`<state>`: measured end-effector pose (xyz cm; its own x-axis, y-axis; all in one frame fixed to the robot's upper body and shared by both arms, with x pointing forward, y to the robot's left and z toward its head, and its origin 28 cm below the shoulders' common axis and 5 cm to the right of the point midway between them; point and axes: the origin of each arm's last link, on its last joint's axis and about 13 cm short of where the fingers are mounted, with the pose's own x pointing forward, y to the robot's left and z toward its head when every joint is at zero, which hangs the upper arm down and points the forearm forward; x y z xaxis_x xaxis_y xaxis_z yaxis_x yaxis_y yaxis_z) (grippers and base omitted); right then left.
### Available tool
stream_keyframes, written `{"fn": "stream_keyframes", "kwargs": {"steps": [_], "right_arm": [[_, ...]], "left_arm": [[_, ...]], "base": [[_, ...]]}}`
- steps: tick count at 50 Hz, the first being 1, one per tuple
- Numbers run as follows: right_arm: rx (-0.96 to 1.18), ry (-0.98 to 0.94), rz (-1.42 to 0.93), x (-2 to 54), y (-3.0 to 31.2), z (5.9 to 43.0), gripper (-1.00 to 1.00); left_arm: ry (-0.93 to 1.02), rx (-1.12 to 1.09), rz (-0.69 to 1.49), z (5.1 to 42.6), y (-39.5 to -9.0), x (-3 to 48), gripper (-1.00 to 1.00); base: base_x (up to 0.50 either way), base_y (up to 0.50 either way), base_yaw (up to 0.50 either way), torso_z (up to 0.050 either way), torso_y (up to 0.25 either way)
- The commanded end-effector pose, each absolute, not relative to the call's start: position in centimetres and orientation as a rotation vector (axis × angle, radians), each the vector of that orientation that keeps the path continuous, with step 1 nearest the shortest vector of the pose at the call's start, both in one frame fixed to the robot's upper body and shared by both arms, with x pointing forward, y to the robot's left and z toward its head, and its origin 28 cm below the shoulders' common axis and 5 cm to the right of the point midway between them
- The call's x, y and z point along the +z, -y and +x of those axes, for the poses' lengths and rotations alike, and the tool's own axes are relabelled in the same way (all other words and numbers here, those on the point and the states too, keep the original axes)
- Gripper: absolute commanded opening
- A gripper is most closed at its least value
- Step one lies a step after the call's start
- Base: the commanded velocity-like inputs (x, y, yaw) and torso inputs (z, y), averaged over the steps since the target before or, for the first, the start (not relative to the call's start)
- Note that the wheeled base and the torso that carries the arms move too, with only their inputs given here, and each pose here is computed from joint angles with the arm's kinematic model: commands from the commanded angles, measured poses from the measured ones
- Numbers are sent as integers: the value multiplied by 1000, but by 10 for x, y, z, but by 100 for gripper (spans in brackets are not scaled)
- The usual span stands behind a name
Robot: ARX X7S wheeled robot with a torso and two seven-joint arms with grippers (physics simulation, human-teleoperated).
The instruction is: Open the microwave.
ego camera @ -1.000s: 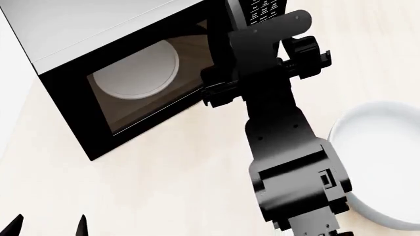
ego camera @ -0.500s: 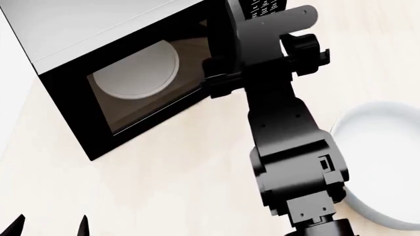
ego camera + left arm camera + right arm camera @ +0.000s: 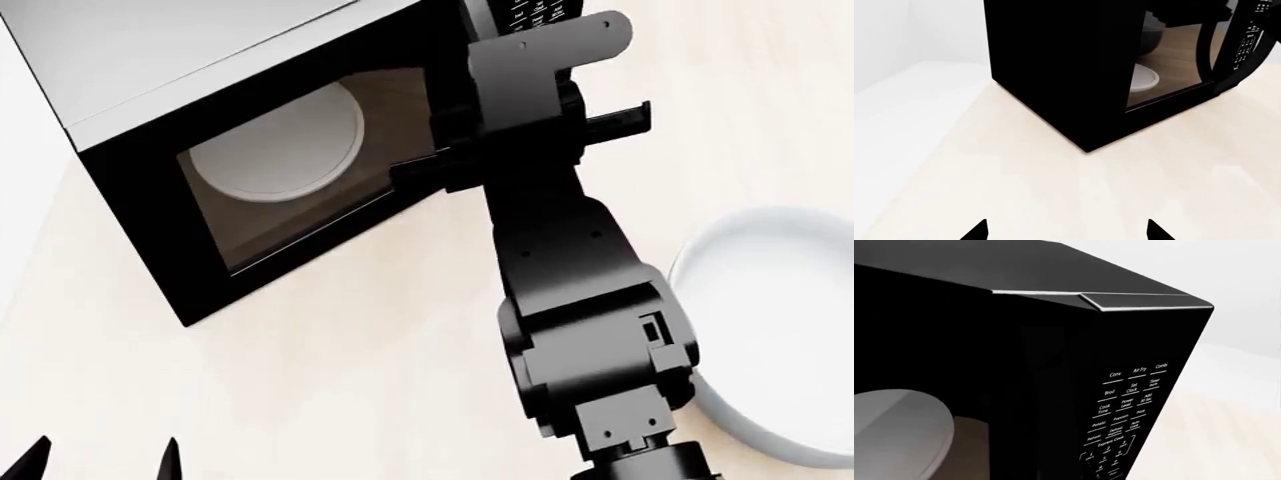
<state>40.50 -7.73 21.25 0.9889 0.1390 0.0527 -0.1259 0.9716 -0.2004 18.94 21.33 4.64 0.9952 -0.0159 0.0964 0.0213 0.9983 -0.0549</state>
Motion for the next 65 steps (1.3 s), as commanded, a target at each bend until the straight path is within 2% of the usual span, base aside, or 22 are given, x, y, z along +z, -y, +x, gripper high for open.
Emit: {"fn": "stream_keyframes", "kwargs": {"steps": [1, 20, 65], "right_arm": [[118, 93, -210, 216, 84, 400, -100], [127, 96, -189, 207, 93, 385, -100], [226, 95, -186, 178, 83, 332, -100]], "left_arm": [[97, -20, -54, 190, -213, 46, 100], [97, -24, -50, 189, -212, 46, 100], [98, -24, -48, 189, -211, 46, 100]], "base": [[0, 0, 0, 0, 0], [0, 0, 0, 0, 0], [0, 0, 0, 0, 0]]}}
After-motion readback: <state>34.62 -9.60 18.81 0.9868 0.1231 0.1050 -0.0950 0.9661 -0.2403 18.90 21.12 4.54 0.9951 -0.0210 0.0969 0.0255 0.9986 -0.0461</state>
